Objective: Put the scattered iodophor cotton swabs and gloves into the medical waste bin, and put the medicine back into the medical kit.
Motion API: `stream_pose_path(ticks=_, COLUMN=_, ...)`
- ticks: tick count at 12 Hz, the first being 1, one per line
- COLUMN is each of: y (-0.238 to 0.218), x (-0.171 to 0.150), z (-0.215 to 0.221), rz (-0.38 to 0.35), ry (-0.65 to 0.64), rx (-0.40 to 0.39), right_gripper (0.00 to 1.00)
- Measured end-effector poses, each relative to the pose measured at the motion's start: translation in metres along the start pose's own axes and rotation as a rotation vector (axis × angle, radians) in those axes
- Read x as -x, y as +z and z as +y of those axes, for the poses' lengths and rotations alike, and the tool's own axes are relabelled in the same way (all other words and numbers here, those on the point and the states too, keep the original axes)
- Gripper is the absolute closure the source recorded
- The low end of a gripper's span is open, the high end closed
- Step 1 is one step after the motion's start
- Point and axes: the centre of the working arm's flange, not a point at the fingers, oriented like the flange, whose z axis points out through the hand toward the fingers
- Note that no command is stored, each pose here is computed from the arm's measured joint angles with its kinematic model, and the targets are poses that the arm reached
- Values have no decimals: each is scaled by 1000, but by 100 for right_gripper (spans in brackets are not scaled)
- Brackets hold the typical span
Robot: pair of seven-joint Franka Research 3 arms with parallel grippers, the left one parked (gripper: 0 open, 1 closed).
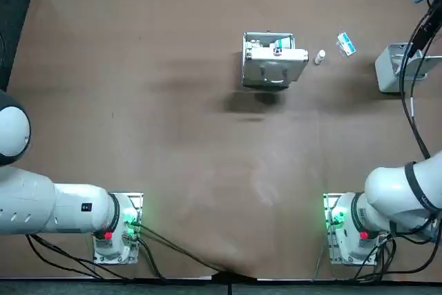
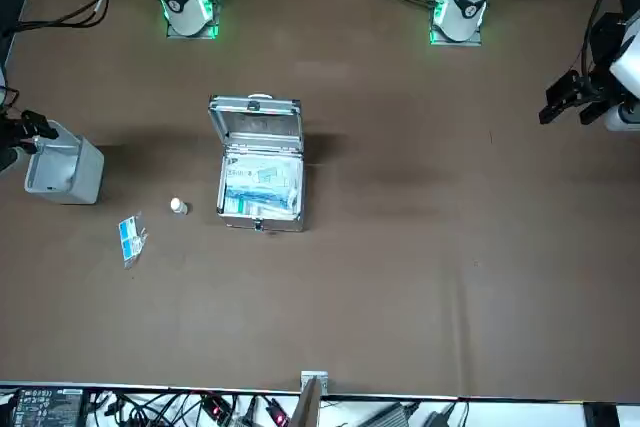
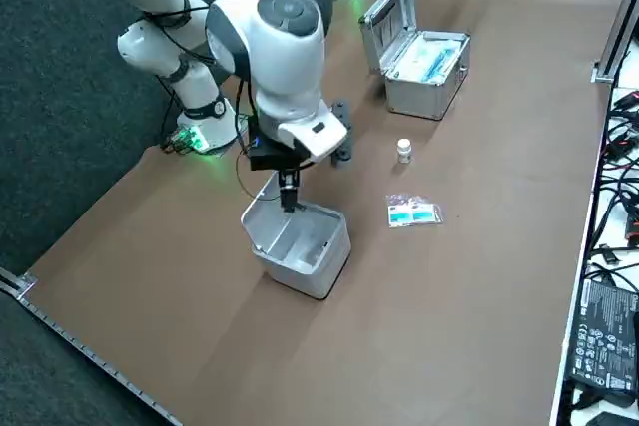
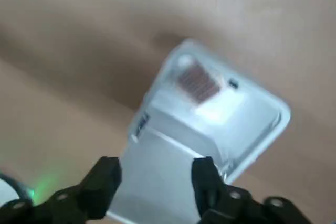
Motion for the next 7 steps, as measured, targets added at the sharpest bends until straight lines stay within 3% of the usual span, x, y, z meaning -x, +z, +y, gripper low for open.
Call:
stream_pose_path(ticks=1, y=-7, x=-10, z=-4, rz=27, ry=-5, rx=1, right_gripper=11)
stream_pose_path(ticks=3, y=-19, x=-45, z=-18, rz=104, ry=29, rx=-23, right_gripper=0)
stream_pose_path(ticks=7, y=-6, x=-130, z=-34, rz=241, ry=208, rx=-3, right_gripper=3)
